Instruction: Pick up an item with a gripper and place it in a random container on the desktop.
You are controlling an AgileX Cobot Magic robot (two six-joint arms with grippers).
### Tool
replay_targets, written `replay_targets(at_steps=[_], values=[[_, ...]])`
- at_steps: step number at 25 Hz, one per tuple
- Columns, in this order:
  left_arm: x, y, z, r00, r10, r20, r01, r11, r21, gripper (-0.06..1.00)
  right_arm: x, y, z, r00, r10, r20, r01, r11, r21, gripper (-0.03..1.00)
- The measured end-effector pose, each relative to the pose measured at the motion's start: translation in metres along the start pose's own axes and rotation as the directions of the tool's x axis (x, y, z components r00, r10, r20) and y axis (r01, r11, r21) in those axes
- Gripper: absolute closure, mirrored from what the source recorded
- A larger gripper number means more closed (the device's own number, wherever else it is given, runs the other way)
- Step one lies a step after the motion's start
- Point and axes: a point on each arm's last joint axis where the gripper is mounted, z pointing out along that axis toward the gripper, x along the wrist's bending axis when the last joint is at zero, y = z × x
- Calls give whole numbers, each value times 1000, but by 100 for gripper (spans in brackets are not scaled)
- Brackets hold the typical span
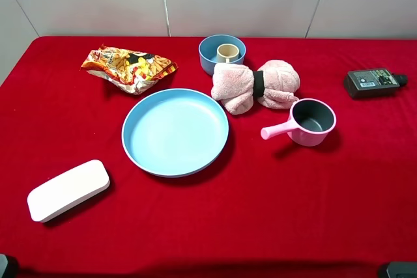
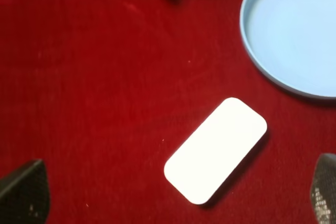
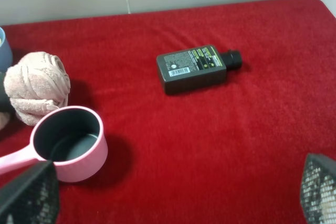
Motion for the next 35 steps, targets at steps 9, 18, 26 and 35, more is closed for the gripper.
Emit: replay_targets(at_steps=[9,18,26,35], values=[[-2,-30,10,999,-44,-10,43,991,-128,-5,0,0,0,1000,0,0,0,1000,0,28],[-3,-32,8,999,-45,-10,43,988,-148,-5,0,0,0,1000,0,0,0,1000,0,28],[-3,-32,8,999,-45,-10,43,988,-148,-5,0,0,0,1000,0,0,0,1000,0,28],[-3,-32,8,999,-45,-10,43,988,-148,-5,0,0,0,1000,0,0,0,1000,0,28]])
